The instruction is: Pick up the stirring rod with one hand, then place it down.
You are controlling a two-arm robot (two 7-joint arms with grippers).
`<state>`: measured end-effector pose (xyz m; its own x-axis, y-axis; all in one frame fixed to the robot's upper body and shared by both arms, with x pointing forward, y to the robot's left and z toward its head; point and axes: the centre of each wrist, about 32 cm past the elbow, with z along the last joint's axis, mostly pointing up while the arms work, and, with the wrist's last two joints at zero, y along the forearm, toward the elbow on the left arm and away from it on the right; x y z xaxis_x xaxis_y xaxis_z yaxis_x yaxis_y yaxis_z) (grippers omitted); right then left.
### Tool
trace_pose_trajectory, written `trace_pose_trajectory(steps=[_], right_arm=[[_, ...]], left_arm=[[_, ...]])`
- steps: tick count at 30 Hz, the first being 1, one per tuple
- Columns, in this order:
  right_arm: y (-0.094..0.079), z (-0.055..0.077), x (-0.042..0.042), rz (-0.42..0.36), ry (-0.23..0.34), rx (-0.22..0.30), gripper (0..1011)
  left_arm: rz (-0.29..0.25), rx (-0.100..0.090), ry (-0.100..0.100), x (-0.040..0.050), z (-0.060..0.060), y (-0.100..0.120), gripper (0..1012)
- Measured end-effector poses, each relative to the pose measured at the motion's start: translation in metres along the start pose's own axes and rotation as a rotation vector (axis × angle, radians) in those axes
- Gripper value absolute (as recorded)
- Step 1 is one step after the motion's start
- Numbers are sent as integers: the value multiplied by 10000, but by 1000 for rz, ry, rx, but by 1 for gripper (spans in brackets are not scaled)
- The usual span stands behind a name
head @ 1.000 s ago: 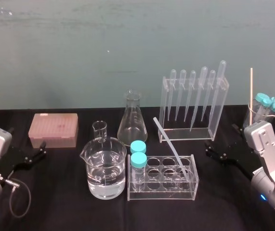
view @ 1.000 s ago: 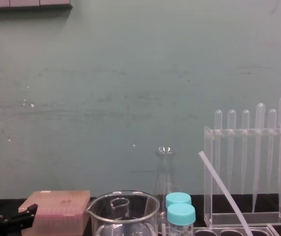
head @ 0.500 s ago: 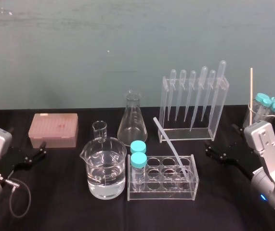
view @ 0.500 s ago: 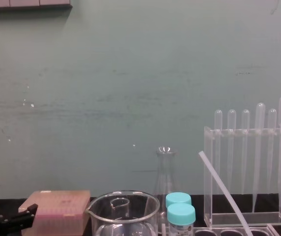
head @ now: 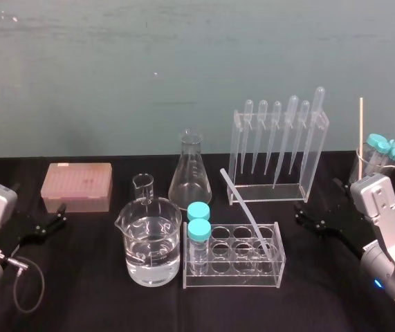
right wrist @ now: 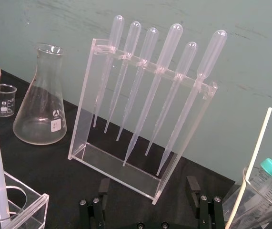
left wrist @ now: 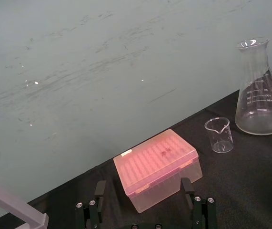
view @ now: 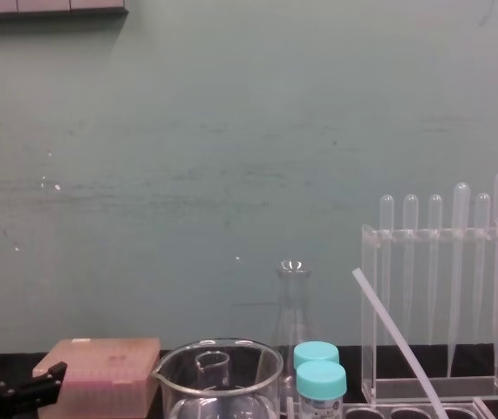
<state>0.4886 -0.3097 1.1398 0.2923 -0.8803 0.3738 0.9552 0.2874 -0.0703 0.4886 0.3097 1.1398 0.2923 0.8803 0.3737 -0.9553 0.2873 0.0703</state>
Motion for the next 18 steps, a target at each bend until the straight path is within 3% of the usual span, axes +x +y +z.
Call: trace_pose_trajectory(steps=[7, 10, 12, 13, 16, 18], right_arm=[[-3, 5, 14, -24, 6, 21, 1003], [3, 43, 2, -62, -15, 66, 1003], [7, 75, -12, -87, -44, 98, 1003], [9, 112, -34, -114, -93, 140, 1003], [19, 217, -77, -136, -172, 239, 1003], [29, 271, -93, -130, -198, 284, 1003]], left_arm=[[0, 0, 0, 0, 0, 0, 1000], [0, 0, 0, 0, 0, 0, 1000], [0, 0, 0, 0, 0, 0, 1000], [0, 0, 0, 0, 0, 0, 1000], [0, 0, 0, 0, 0, 0, 1000], [0, 0, 0, 0, 0, 0, 1000]])
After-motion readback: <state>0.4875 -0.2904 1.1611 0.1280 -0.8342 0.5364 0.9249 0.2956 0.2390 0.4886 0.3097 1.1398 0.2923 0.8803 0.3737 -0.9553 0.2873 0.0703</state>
